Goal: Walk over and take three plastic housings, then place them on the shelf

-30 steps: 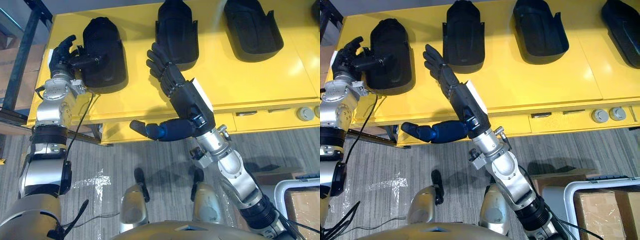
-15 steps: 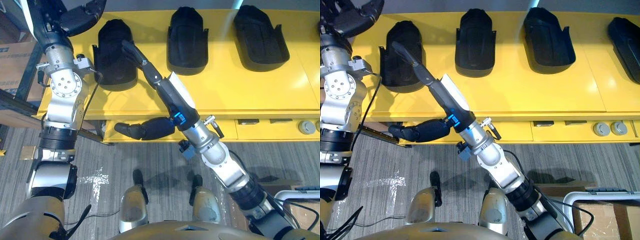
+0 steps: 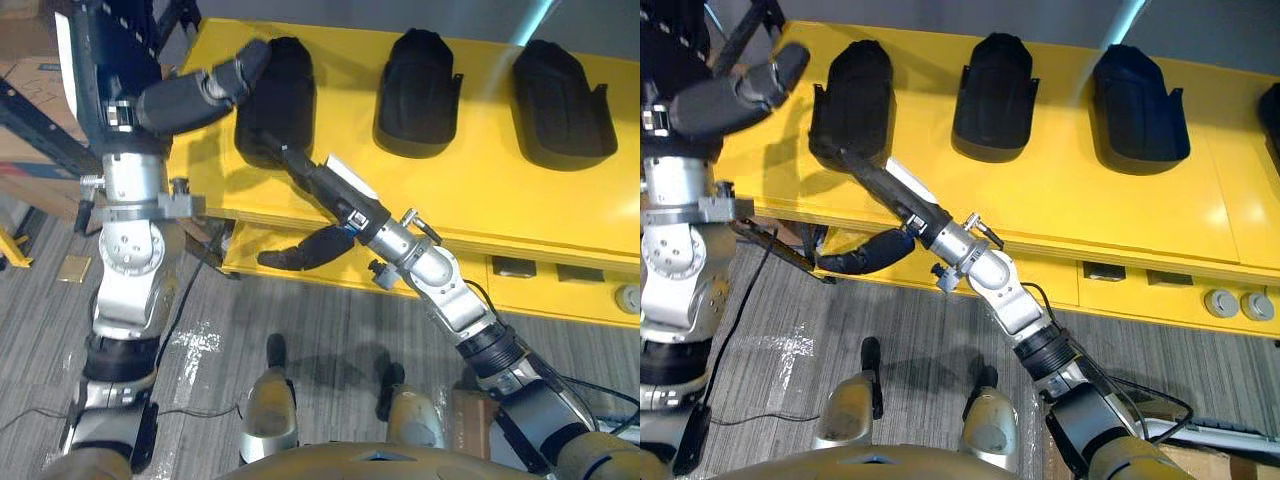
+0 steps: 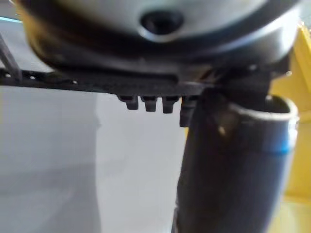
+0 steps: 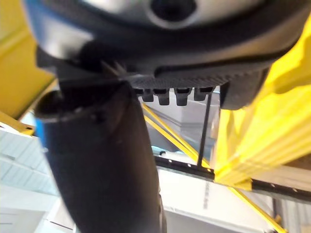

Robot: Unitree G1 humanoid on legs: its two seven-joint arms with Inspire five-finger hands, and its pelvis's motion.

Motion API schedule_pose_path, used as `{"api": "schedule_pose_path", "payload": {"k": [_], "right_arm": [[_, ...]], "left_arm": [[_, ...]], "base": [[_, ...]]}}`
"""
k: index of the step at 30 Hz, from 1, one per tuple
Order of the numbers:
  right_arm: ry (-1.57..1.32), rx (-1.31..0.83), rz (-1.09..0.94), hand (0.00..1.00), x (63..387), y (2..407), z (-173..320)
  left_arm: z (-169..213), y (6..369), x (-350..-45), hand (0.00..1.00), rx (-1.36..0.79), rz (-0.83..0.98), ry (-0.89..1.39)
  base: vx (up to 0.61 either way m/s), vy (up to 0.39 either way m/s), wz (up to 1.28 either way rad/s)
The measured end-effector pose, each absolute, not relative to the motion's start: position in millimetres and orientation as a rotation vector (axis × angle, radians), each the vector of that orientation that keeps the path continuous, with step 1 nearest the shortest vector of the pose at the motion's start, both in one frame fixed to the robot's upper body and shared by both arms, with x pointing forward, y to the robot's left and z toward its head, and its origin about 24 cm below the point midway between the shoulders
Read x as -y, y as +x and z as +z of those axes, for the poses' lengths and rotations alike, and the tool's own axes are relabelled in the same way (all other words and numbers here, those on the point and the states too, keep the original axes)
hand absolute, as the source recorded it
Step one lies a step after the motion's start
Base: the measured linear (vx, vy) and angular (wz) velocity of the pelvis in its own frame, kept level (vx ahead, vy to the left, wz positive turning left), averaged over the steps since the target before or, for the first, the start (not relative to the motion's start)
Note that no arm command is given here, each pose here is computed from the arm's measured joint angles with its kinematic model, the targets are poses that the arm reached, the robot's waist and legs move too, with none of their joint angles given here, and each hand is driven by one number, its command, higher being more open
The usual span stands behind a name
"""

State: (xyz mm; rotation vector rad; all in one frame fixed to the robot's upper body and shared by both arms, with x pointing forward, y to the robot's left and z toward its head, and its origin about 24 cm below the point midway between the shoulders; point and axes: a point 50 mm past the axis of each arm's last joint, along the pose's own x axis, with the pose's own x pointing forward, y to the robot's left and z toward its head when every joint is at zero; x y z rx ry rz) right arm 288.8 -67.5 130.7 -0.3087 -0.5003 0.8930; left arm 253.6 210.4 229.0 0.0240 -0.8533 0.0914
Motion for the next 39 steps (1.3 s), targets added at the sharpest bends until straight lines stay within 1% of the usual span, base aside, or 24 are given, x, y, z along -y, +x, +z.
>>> {"api": "schedule_pose_path", "payload": {"k": [3,6,11,14,20,23,28,33,39], "right_arm": [[-0.347,0.389,0.883,1.00,80,298,111],[-0.352,0.394,0.869,1.00,85,304,113],[-0.375,0.392,0.830,1.00,96,313,115],[-0.378,0.399,0.772,1.00,102,319,118],[-0.380,0.423,0.738,1.00,102,325,124],[-0.385,0.432,0.735,1.00,102,328,126],[-0.390,0.469,0.717,1.00,101,332,136],[-0.406,0.503,0.709,1.00,99,334,143],[-0.388,0.547,0.611,1.00,100,338,152]], "left_arm": [[205,245,-223,1.00,0.783,0.138,0.013],[182,230,-238,1.00,0.734,0.222,-0.012],[168,197,-247,1.00,0.755,0.316,-0.044],[163,186,-247,1.00,0.763,0.349,-0.058],[139,169,-246,1.00,0.647,0.319,-0.040],[134,166,-245,1.00,0.622,0.299,-0.034],[123,167,-241,1.00,0.562,0.296,-0.090],[106,166,-242,1.00,0.481,0.295,-0.098],[99,167,-231,1.00,0.444,0.242,-0.128]], "base": [[-0.03,-0.009,0.20],[-0.04,-0.014,0.10],[-0.05,-0.018,0.20],[-0.05,-0.013,0.19],[-0.03,-0.016,0.10],[-0.02,-0.014,0.03],[-0.05,-0.016,0.10],[-0.03,-0.028,0.05],[-0.01,-0.011,0.05]]}}
